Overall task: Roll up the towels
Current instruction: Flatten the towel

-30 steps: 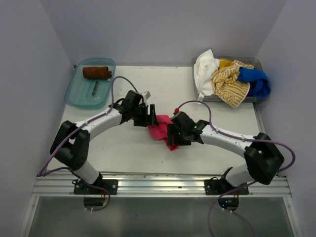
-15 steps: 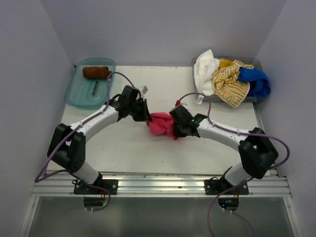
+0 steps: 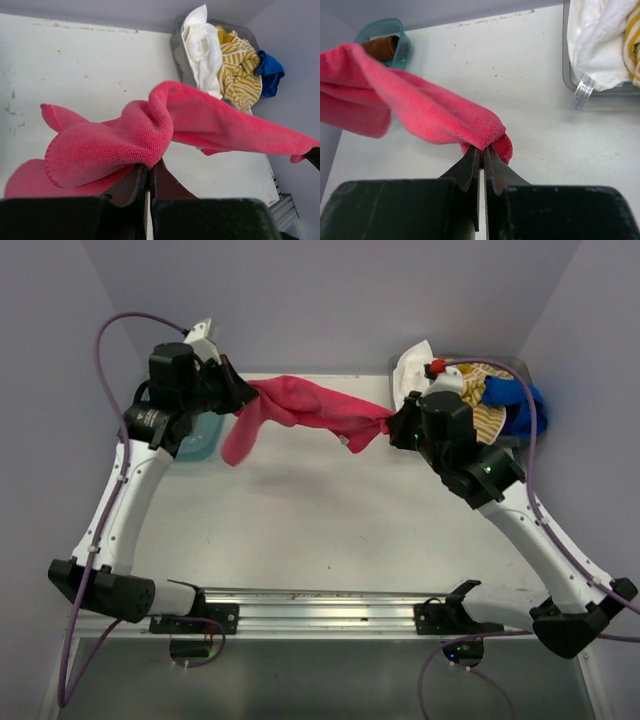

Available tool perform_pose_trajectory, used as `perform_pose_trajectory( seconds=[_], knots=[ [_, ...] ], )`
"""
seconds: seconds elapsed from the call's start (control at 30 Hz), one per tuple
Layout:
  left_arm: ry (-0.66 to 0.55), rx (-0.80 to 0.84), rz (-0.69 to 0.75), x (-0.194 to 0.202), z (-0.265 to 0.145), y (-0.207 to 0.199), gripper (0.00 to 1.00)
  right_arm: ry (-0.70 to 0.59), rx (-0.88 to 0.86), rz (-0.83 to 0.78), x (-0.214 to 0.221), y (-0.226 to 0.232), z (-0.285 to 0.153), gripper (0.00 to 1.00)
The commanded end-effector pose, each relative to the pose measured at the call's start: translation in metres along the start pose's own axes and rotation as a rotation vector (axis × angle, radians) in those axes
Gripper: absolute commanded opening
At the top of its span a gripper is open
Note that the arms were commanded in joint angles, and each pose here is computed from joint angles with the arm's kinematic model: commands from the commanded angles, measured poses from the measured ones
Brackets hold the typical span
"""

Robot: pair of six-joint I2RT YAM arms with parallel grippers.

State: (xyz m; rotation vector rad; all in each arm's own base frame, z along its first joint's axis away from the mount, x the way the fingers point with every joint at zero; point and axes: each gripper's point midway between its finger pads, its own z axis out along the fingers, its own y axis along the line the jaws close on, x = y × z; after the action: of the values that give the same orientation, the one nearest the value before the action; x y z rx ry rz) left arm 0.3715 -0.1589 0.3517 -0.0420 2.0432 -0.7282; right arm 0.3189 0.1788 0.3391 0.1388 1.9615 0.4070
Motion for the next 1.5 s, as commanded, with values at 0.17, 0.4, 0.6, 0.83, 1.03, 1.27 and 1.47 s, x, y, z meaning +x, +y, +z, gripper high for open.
perform_pose_trajectory(
  seconds=[0.17,0.4,0.6,0.83,1.03,1.27,1.47],
  knots=[
    [-0.092,-0.028,0.105,-0.022,-0.058,-0.013,0.0,0.019,0.06,-0.021,0.016,-0.043,-0.057,0.0],
    [0.137,-0.096,0.055,0.036,0.057,0.048,0.49,0.163,0.275,-0.137,0.096,-0.093,-0.008,0.08],
    [0.304,-0.24,0.044,0.061,0.096,0.088,0.81,0.319,0.397,-0.148,0.155,-0.126,0.006,0.49],
    [0.321,-0.288,0.005,0.109,0.052,0.101,0.79,0.392,0.332,-0.084,0.184,-0.119,0.011,0.5],
    [0.454,-0.337,-0.009,0.211,0.029,0.086,0.57,0.441,0.292,-0.047,0.202,-0.11,0.02,0.5],
    [0.531,-0.337,-0.055,0.298,0.029,0.058,0.64,0.434,0.297,-0.052,0.197,-0.108,0.023,0.51],
    [0.583,-0.317,-0.031,0.328,0.047,0.051,0.68,0.438,0.297,-0.049,0.199,-0.109,0.02,0.52]
  ],
)
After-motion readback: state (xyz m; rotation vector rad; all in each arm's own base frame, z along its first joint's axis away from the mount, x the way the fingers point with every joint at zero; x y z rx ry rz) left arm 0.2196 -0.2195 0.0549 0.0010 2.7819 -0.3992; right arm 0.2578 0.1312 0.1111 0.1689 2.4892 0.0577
